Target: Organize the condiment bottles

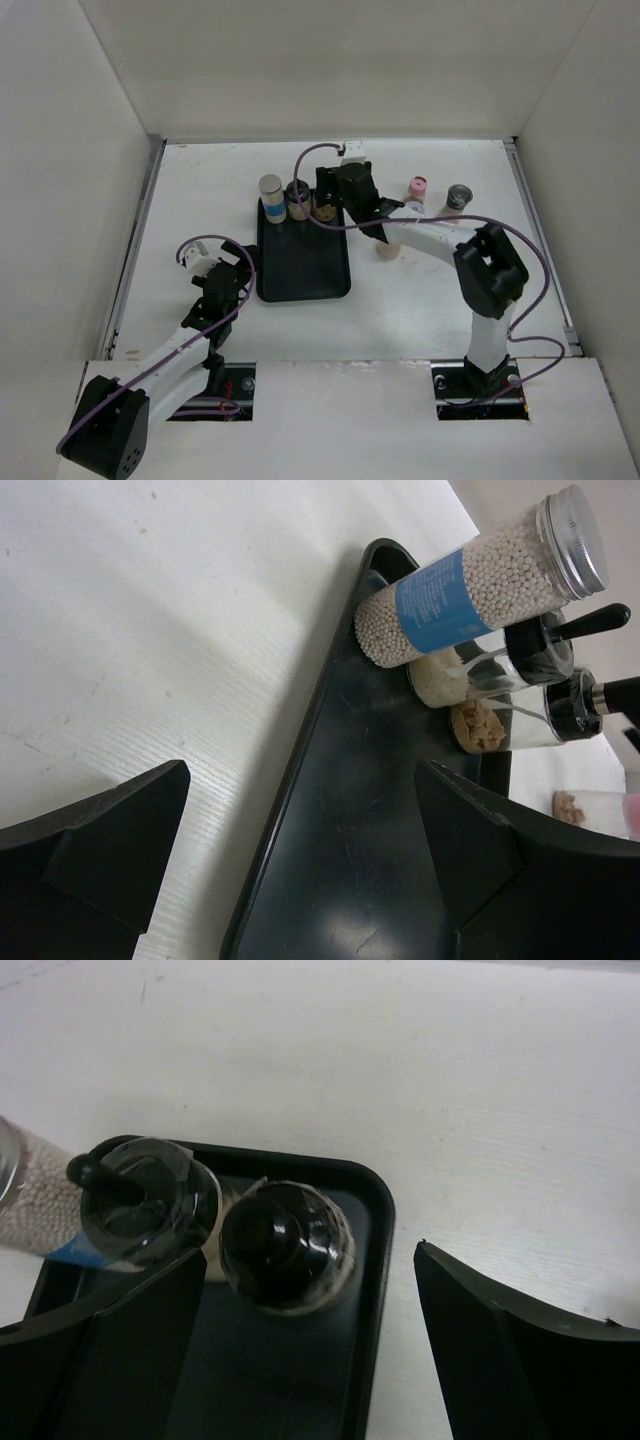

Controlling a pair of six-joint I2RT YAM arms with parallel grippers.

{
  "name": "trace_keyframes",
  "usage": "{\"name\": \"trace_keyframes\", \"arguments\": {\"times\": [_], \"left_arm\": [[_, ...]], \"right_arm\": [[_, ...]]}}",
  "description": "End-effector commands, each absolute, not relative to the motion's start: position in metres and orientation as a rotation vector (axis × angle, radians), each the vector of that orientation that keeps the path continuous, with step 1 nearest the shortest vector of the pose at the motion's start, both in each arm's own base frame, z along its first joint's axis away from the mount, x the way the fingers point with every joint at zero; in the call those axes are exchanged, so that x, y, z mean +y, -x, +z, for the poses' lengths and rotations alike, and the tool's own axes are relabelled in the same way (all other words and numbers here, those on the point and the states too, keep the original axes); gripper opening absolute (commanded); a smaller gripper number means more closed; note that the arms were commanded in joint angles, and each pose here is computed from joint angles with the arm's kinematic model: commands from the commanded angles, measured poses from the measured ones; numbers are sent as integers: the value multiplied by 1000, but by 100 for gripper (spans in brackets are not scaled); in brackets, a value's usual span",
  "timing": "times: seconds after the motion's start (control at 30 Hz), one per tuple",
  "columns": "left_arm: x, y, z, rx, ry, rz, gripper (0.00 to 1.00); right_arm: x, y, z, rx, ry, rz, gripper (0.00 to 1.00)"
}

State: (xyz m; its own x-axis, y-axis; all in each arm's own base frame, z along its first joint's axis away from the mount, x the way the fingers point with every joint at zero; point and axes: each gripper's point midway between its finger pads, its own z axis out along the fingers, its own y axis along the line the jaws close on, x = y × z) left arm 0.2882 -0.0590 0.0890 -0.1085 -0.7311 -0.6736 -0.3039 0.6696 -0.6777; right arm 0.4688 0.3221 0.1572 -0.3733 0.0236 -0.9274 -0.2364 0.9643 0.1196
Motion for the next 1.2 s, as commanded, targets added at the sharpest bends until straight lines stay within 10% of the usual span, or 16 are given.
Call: {"name": "trace_keyframes", "arguments": {"times": [0.0, 0.23, 0.43, 0.77, 1.17], "left_arm": [[-60, -292, 99, 1655, 835, -474, 100], [-63, -292, 100, 1660, 828, -482, 100], [-65, -294, 99, 1669, 825, -480, 100], [-66, -294, 103, 1660, 822, -488, 100], [-66, -293, 101, 1667, 820, -484, 100]], "right_arm": [[304, -450, 241, 1769, 80, 350, 92], [213, -380, 227, 1787, -45, 230, 59], [171, -336, 180, 1900, -101, 149, 91], [184, -364, 156, 1931, -55, 178, 93], [184, -382, 164, 1882, -68, 123, 49]]}}
